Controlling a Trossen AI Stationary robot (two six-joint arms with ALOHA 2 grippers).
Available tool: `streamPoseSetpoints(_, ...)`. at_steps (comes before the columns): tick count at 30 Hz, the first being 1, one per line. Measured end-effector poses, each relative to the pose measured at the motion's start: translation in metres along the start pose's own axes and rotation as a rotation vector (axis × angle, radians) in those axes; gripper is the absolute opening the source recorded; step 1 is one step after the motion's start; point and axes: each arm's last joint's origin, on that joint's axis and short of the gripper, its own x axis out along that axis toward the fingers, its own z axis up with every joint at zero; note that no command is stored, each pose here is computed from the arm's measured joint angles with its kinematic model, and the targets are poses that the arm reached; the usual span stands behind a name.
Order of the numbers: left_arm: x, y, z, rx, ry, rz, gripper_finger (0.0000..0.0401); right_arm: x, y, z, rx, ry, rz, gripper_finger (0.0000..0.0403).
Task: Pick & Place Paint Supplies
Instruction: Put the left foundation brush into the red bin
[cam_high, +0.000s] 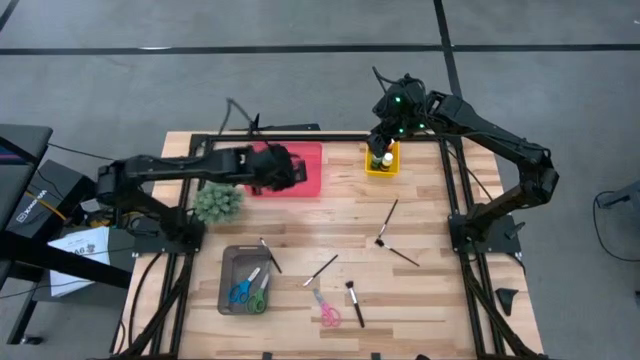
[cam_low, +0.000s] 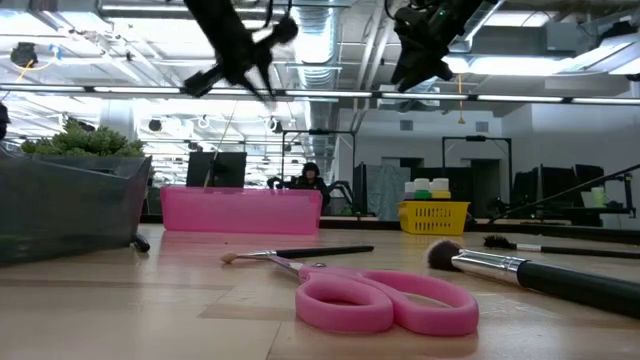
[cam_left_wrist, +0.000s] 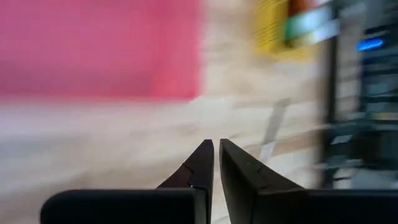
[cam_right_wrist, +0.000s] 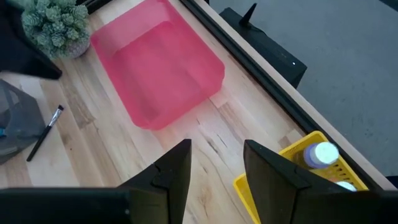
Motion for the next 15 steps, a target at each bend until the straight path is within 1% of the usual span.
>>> streamPoseSetpoints(2,0.008,0.006,-0.007,-0.034,0.057,0.089,0.0023,0.0,0.0,0.0,0.0,0.003,0.001,0.0143)
streamPoseSetpoints(5,0.019,0.011,-0.016,-0.054,0.093,0.17,0.0039,0.0,0.0,0.0,0.0,0.005,0.001,0.0143)
streamPoseSetpoints(11,0.049,0.019,-0.027,-0.043,0.132,0.297,0.0096,0.0,0.0,0.0,0.0,0.003,0.001,0.0143)
streamPoseSetpoints(15,0.064,0.028,-0.042,-0.093,0.202,0.42,0.0129,0.0,0.0,-0.001,-0.005,0.011,0.001,0.0143)
